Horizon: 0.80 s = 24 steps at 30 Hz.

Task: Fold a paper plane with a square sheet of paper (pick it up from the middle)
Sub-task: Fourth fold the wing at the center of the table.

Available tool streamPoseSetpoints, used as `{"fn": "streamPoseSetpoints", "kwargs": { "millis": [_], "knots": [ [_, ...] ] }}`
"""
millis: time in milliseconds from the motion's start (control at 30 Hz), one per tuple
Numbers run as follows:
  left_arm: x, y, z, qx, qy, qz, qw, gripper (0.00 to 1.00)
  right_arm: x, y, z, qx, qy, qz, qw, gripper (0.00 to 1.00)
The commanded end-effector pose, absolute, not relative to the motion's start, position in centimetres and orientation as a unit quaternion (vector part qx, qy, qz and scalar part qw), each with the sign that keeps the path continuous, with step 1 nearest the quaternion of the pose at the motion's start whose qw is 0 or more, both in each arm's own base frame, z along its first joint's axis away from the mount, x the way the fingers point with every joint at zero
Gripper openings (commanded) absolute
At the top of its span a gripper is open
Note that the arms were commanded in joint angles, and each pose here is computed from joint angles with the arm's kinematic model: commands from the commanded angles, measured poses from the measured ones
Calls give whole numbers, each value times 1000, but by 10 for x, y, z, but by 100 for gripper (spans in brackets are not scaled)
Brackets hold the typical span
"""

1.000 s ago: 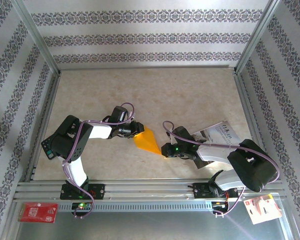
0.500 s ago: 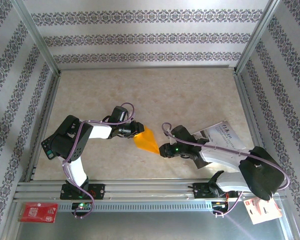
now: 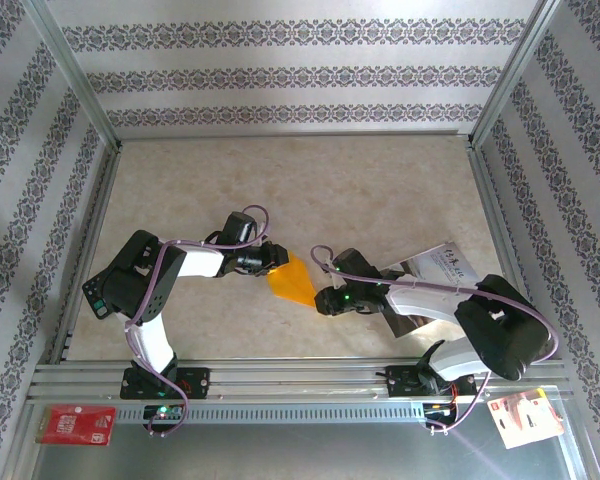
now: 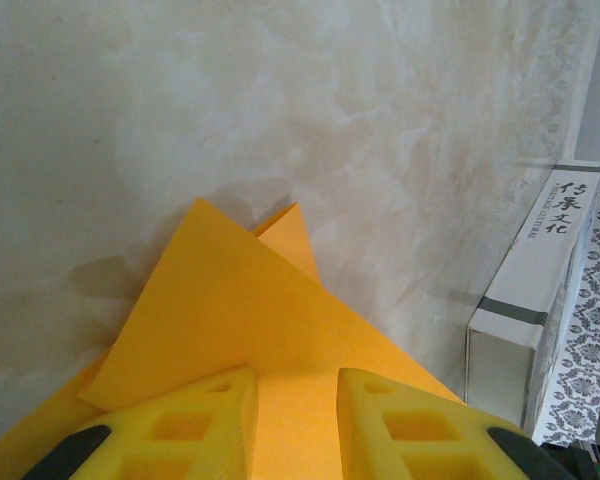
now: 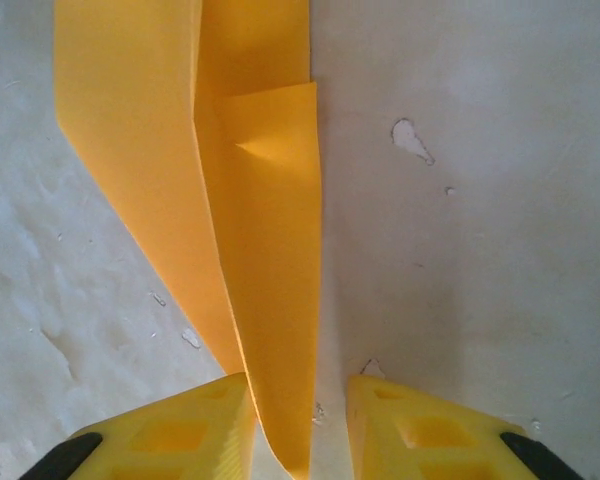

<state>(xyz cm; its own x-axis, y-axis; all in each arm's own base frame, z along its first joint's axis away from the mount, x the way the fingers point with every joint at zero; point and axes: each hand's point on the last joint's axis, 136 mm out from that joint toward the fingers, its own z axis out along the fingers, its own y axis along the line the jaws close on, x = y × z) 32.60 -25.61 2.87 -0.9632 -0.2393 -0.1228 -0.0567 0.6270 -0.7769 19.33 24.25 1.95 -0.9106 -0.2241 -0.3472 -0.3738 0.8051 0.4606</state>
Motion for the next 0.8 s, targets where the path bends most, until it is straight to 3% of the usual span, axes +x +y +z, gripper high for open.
{"fn": "streamPoseSetpoints", "kwargs": {
  "millis": [0, 767],
  "knots": [
    [315, -237, -1, -107, 916, -379, 76, 27, 195, 245, 19, -171, 940, 260, 142, 28],
    [314, -236, -2, -110, 916, -378, 75, 27, 196, 237, 11, -137, 940, 288, 121, 15]
  ]
}}
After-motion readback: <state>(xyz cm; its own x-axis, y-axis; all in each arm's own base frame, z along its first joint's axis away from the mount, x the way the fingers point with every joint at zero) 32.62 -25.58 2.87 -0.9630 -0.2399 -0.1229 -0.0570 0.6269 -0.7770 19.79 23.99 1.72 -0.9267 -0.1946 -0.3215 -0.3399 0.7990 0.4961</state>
